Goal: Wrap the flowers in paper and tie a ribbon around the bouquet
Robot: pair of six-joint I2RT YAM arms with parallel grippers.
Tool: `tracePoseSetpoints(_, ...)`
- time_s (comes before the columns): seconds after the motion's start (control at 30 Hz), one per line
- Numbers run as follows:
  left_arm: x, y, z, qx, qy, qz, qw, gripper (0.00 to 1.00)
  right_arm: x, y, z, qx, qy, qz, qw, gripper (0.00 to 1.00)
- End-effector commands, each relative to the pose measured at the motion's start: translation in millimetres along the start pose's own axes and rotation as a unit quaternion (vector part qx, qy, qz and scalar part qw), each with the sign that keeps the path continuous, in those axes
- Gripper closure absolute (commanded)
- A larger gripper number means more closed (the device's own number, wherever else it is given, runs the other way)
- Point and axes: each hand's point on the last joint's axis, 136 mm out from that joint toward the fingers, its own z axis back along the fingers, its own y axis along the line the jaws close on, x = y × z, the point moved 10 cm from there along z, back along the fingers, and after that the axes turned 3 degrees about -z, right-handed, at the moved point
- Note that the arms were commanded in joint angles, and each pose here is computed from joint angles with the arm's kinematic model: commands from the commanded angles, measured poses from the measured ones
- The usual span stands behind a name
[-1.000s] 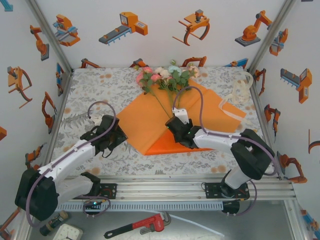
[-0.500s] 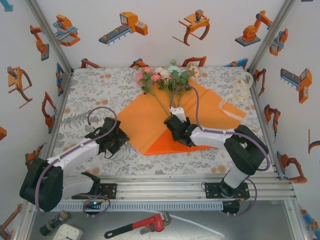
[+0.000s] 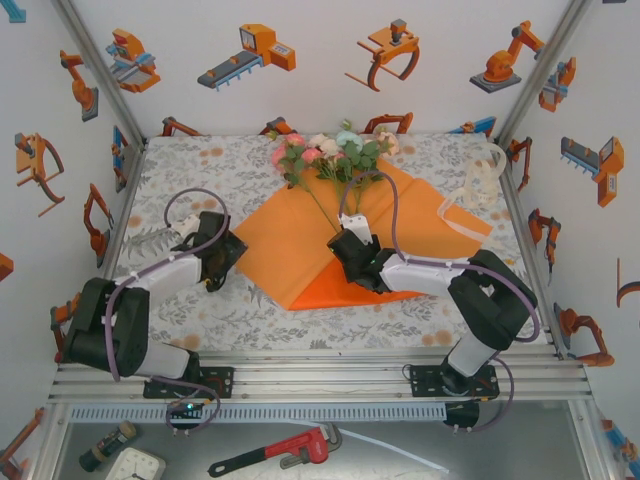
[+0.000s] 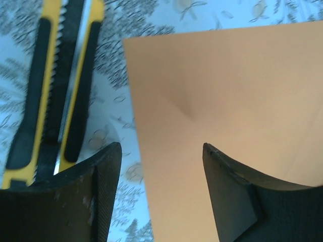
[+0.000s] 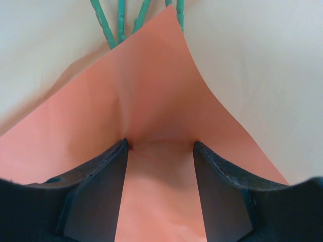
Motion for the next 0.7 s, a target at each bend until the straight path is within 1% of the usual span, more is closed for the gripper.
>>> tracePoseSetpoints(0.0, -13.2, 0.6, -15.0, -0.031, 0.042, -0.024, 0.998, 0.45, 7.1, -0.3, 3.9, 0.009, -0.014, -0.017, 1.0, 0.47)
tracePoseSetpoints(0.13, -11.7, -21.2, -12.9, -0.14, 0.058, -0.014, 0.988, 0.58, 8.3, 0.3, 4.6, 0.011, -0.011, -0.015, 1.0, 0.47)
tracePoseSetpoints(0.23, -2.2, -36.4, -1.4, -0.185, 0.056, -0.005, 0.981, 0.62, 9.4, 0.2, 5.8, 0.013, -0.013, -0.016, 1.0, 0.47)
tracePoseSetpoints(0.3, 5.3, -44.4, 11.1, -0.204, 0.044, -0.004, 0.978, 0.62, 9.9, -0.4, 6.4, 0.012, -0.014, -0.017, 1.0, 0.47)
tracePoseSetpoints(0.43, 15.4, -48.4, 33.3, -0.204, 0.011, -0.015, 0.979, 0.63, 11.2, -0.6, 8.0, 0.014, -0.016, -0.02, 1.0, 0.47)
tracePoseSetpoints(0.5, 17.0, -51.4, 37.1, -0.213, 0.014, -0.022, 0.977, 0.74, 11.6, -0.9, 8.5, 0.013, -0.018, -0.02, 1.0, 0.47)
tracePoseSetpoints(0.6, 16.2, -62.1, 42.3, -0.227, 0.043, -0.03, 0.973, 0.9, 13.6, -1.3, 10.5, 0.013, -0.019, -0.019, 1.0, 0.47)
tracePoseSetpoints(0.67, 15.3, -71.0, 50.3, -0.236, 0.053, -0.031, 0.97, 0.95, 14.7, -1.4, 12.1, 0.016, -0.017, -0.02, 1.0, 0.47)
